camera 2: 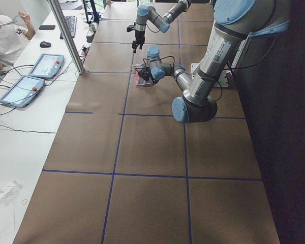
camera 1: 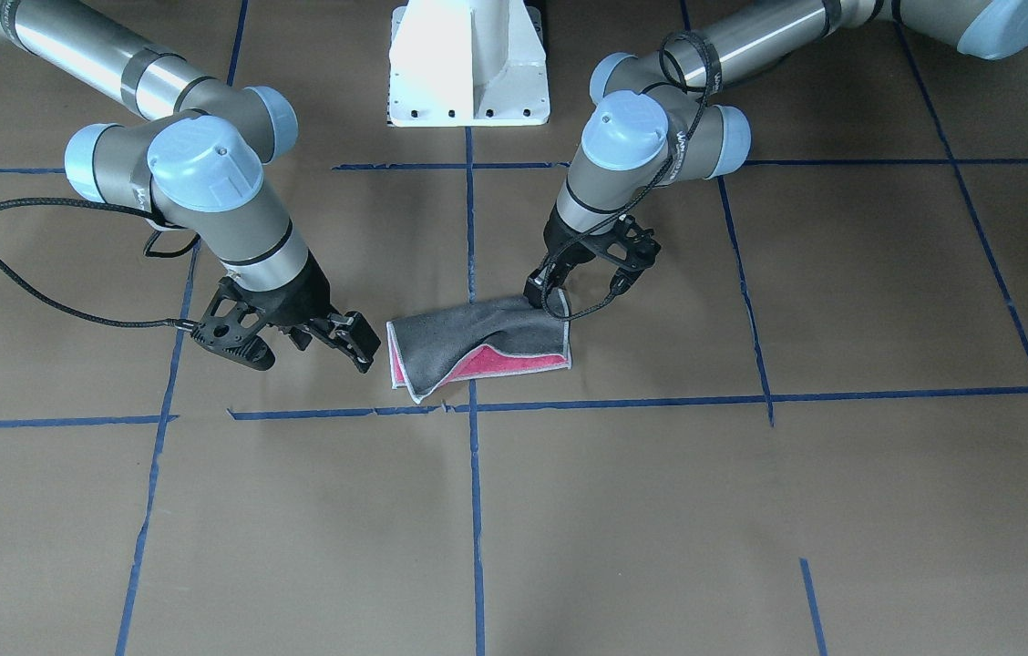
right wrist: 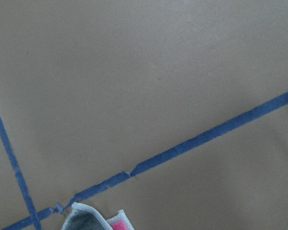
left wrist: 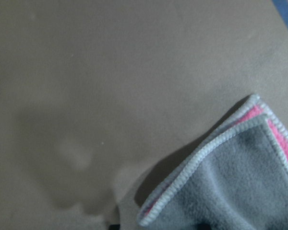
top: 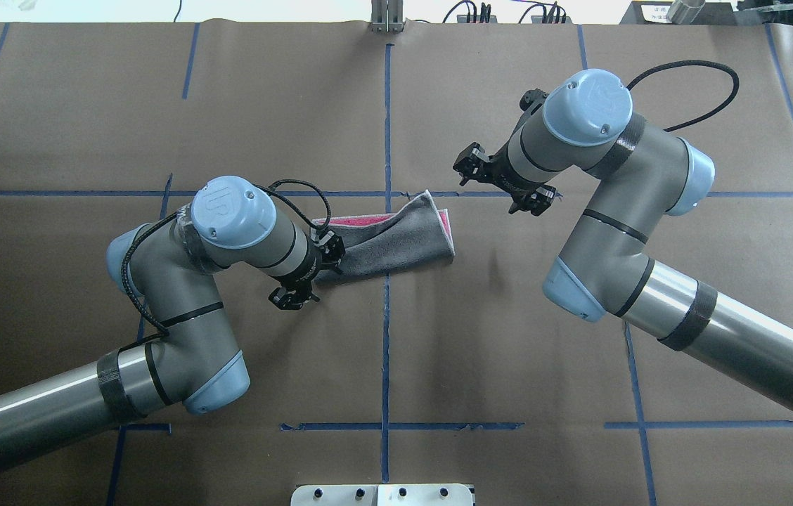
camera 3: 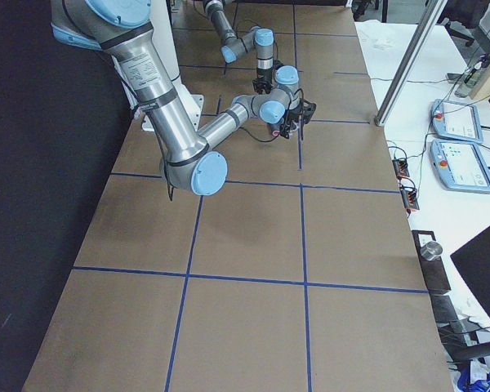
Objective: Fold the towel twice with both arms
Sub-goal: 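Grasp the folded towel's end nearest the left gripper with the left gripper, then fold the held end over toward the other end with the left gripper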
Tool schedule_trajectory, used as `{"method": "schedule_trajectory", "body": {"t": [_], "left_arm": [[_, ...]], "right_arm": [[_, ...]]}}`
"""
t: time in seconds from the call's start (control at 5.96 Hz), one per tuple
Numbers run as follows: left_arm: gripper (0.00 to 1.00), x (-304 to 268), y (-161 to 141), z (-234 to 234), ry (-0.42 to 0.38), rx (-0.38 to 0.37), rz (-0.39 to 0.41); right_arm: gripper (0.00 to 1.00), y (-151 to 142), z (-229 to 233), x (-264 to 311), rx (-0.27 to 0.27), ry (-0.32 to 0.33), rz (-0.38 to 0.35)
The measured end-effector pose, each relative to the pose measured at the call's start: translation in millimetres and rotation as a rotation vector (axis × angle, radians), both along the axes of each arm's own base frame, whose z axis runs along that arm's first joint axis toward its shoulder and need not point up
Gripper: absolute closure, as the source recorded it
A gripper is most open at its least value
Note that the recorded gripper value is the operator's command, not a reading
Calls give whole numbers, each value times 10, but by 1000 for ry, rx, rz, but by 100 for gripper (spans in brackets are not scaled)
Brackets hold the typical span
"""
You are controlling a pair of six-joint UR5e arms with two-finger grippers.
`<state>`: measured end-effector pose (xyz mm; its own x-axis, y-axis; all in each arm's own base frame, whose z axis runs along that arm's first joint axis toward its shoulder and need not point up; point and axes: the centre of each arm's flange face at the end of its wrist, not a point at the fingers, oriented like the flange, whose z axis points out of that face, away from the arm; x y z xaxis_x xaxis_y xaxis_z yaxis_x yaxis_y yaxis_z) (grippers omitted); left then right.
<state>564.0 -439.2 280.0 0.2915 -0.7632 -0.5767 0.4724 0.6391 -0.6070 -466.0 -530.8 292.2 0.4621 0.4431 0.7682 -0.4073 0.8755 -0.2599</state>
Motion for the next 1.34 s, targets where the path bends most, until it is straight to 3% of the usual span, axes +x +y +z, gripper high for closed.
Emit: {"method": "schedule_trajectory", "body": {"t": [0.17, 0.34, 0.84, 1.34], "left_arm": [[81, -11, -13, 30, -5, 2, -6], [100, -17, -22, 38, -8, 5, -12], [100, -64, -15, -60, 7, 20, -10], [100, -174, -10, -899, 24, 25, -18]], "right_arm": [[0, 11, -12, 6, 3, -2, 1], [0, 22, -25, 17, 4, -4, 2], [0, 48, 11, 12, 1, 2, 1], [0, 346, 176, 362, -6, -23, -35]]}}
